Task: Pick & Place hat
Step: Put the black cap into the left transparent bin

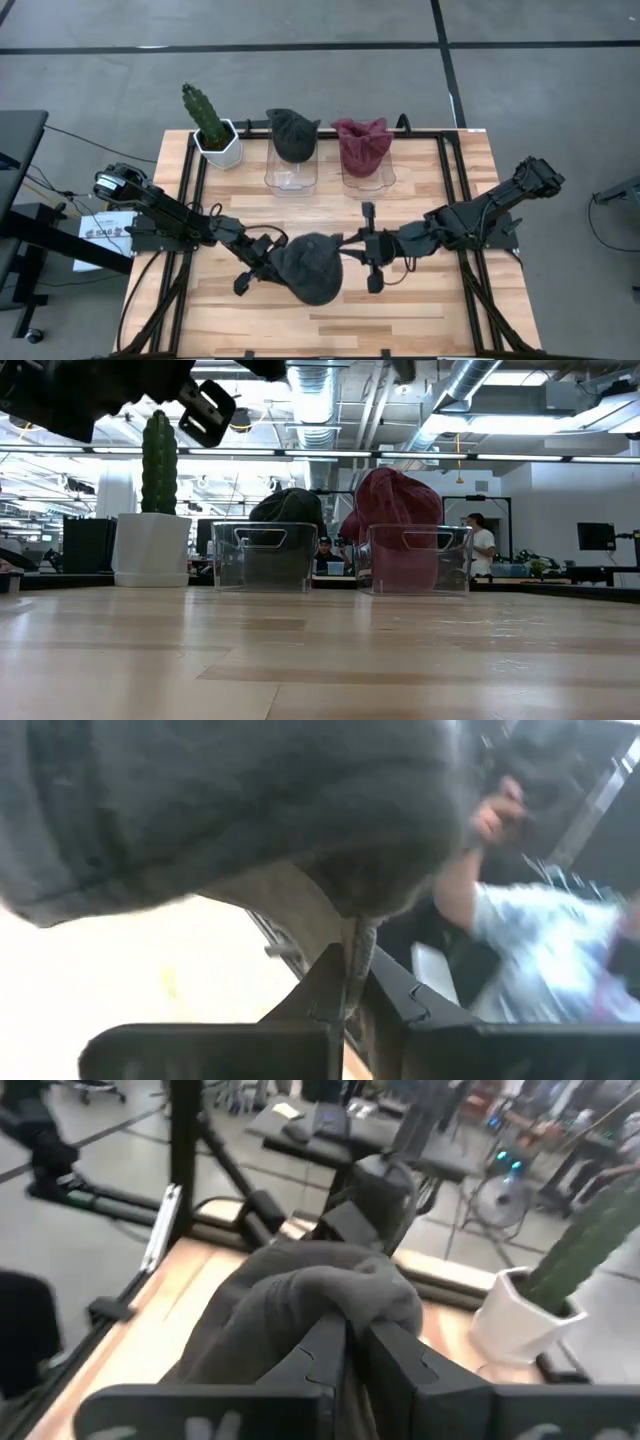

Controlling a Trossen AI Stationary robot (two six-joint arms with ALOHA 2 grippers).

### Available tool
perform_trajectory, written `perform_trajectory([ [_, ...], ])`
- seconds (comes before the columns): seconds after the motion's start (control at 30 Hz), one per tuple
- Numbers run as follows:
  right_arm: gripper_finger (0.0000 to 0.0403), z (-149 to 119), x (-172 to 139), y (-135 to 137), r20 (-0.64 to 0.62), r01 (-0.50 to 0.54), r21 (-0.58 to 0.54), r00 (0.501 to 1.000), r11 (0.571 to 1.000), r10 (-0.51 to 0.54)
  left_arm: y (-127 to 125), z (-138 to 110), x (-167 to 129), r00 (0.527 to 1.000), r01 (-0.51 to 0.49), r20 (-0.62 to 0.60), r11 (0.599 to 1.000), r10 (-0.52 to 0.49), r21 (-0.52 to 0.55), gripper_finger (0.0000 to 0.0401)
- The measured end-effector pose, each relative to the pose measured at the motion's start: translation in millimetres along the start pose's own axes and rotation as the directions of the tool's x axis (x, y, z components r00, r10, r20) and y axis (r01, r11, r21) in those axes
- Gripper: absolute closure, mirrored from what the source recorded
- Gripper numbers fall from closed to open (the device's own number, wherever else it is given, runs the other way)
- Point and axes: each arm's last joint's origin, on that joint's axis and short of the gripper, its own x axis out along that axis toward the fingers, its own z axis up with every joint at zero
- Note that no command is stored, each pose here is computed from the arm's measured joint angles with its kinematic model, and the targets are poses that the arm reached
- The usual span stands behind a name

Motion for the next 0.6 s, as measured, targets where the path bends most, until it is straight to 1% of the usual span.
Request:
perform_trajectory([
  [0.13,0.036,-1,-5,12,-0.015,-0.083,0.002,0.996,0.997,0.083,-4,-9,1,0.993,0.07,-0.098,0.997,-0.068,0.016,0.0389],
  [0.2,0.0354,-1,-8,19,-0.014,-0.106,-0.007,0.994,0.994,0.106,-6,-14,1,0.985,0.101,-0.142,0.995,-0.097,0.018,0.0389],
  [0.3,0.0352,0,-12,26,-0.013,-0.128,-0.021,0.992,0.992,0.128,-10,-18,1,0.976,0.13,-0.18,0.991,-0.122,0.03,0.0389],
  [0.37,0.0354,2,-13,27,-0.001,-0.114,-0.022,0.993,0.993,0.114,-12,-21,2,0.971,0.139,-0.201,0.99,-0.129,0.036,0.0389],
  [0.43,0.036,2,-12,23,-0.004,-0.013,-0.015,1.0,1.0,0.013,-15,-21,2,0.969,0.151,-0.202,0.987,-0.138,0.05,0.0389],
  [0.5,0.0368,1,-10,15,-0.029,0.154,-0.011,0.988,0.988,-0.154,-17,-22,3,0.968,0.165,-0.201,0.984,-0.149,0.066,0.0389],
  [0.53,0.0373,0,-9,9,-0.047,0.252,-0.005,0.966,0.968,-0.252,-19,-22,3,0.967,0.172,-0.202,0.982,-0.153,0.076,0.0389],
  [0.6,0.0387,-2,-7,-4,-0.083,0.424,0.018,0.903,0.905,-0.421,-21,-22,3,0.966,0.181,-0.204,0.98,-0.161,0.086,0.0388],
])
